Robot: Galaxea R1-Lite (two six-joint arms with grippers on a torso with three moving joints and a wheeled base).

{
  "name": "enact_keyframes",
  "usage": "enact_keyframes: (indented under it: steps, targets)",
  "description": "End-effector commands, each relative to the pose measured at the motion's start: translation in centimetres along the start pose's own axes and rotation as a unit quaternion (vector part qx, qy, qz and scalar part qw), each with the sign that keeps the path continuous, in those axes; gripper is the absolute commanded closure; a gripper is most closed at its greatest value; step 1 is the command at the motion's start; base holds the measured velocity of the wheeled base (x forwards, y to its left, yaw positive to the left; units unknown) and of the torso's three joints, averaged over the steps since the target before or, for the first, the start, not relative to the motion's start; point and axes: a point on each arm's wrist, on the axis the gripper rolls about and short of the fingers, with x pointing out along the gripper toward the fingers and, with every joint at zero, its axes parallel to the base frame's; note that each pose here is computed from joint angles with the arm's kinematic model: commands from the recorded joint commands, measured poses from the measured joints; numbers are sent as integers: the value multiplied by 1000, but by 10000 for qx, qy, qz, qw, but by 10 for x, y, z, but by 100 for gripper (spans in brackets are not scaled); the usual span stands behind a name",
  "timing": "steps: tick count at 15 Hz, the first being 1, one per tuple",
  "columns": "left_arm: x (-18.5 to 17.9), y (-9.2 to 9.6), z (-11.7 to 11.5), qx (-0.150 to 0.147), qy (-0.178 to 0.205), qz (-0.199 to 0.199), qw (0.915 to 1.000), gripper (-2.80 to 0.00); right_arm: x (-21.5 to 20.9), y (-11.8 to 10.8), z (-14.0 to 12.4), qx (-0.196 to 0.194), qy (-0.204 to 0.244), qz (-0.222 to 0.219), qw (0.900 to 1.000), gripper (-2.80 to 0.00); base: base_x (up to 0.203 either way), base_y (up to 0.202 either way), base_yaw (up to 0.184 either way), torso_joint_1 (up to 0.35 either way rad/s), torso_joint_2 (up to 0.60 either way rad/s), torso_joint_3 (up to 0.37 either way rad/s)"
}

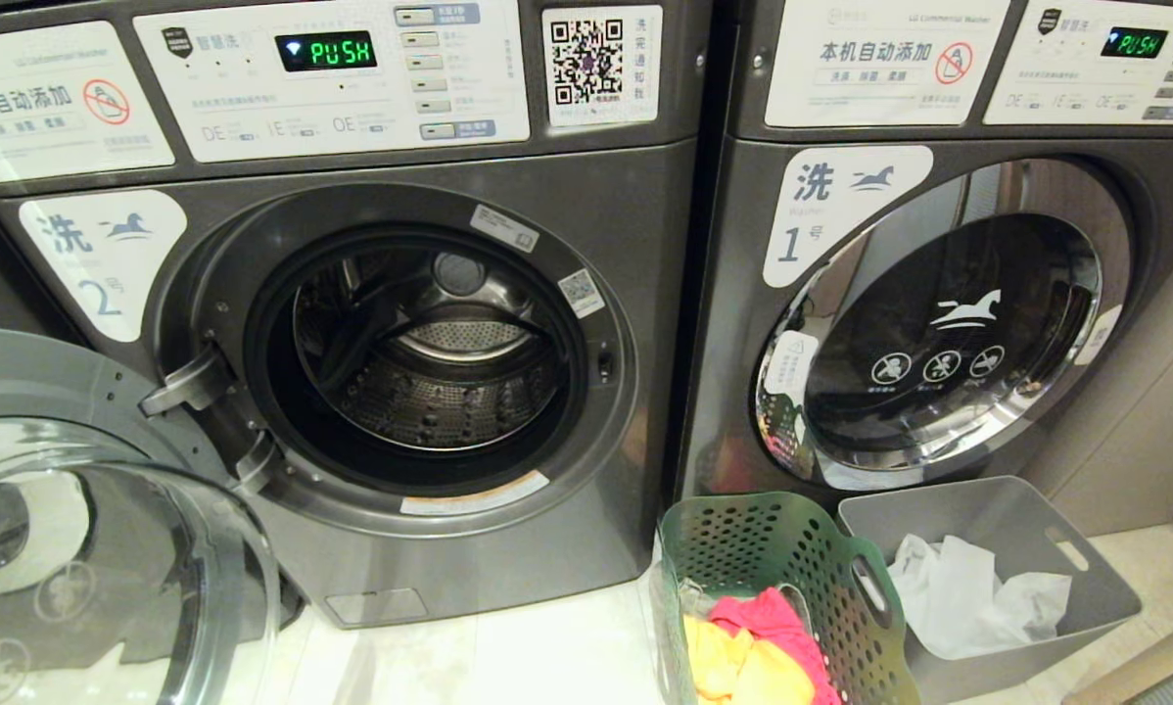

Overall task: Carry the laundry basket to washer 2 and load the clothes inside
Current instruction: Open the lid of the washing machine

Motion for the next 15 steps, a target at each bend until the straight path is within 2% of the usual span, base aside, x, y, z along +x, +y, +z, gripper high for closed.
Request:
enact_keyframes:
  steps: [1, 10, 12, 15]
  targets:
    - [0, 0, 0, 27, -24, 11, 10000, 0, 0, 0, 0, 7, 4, -6, 10000, 0, 0, 0, 0, 0, 0, 0]
    - [0, 1, 2, 13, -84, 61, 9999, 0, 0, 0, 0, -15, 11, -6, 10000, 0, 0, 0, 0, 0, 0, 0]
    - [-5, 8, 20, -140, -427, 365, 9983, 0, 0, 0, 0, 1, 4, -6, 10000, 0, 0, 0, 0, 0, 0, 0]
    - [-9, 15, 28, -263, -338, 1233, 9914, 0, 0, 0, 0, -39, 4, 9, 10000, 0, 0, 0, 0, 0, 0, 0]
